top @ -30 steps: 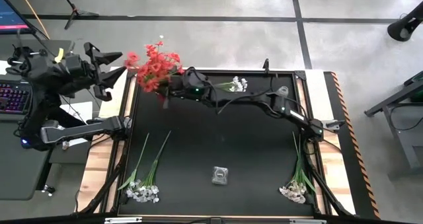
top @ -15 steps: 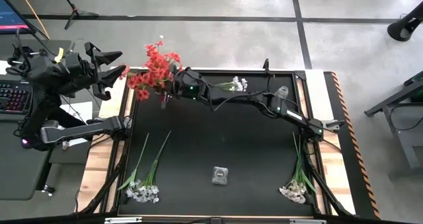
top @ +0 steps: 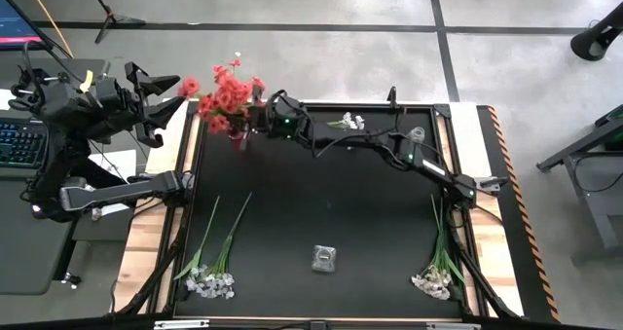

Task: Sort flowers into vase by color
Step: Put the orange flowers into the red vase

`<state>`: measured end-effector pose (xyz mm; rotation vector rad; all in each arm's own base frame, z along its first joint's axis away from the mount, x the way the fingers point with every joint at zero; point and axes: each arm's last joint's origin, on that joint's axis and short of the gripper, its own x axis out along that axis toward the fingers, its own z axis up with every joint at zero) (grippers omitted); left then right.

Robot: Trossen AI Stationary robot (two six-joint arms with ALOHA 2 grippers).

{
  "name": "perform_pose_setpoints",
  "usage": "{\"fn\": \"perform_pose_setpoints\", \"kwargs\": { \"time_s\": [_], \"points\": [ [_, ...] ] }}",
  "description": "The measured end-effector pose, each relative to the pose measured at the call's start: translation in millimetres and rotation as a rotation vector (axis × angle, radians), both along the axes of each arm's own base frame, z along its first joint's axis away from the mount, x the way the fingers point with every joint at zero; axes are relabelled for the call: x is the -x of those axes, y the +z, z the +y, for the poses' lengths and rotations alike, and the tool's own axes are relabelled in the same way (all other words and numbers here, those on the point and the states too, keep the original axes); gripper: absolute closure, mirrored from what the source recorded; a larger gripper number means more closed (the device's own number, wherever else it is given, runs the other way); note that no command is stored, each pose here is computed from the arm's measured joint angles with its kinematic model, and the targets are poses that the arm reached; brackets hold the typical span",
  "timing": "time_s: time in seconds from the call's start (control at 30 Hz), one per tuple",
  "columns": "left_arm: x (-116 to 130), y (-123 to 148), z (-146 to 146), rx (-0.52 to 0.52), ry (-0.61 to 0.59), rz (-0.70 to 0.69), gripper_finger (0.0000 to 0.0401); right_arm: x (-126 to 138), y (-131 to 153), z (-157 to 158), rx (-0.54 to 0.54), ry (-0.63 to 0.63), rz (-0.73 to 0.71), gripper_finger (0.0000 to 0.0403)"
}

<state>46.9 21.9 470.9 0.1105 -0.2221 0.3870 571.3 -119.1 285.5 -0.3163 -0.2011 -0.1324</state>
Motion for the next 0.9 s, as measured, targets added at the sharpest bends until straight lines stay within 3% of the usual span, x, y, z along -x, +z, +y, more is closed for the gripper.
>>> {"fn": "perform_pose_setpoints", "kwargs": {
  "time_s": [0.3,0.57,0.7,0.9],
  "points": [
    [-0.1,-0.1,0.1,0.002,0.000,0.000,0.0183,-6.7,-23.0,-1.3,-0.021,0.007,0.043,0.0403],
    [-0.1,-0.2,0.1,0.007,-0.001,-0.002,0.0183,-6.7,-23.3,-2.2,-0.027,-0.005,0.037,0.0403],
    [-0.1,-0.2,0.2,0.008,0.004,-0.002,0.0183,-7.4,-29.0,-3.8,-0.131,-0.066,0.082,0.0403],
    [0.2,-0.2,1.0,0.013,0.030,-0.005,0.0183,-7.3,-32.5,-5.8,-0.171,-0.111,0.113,0.0403]
  ]
}}
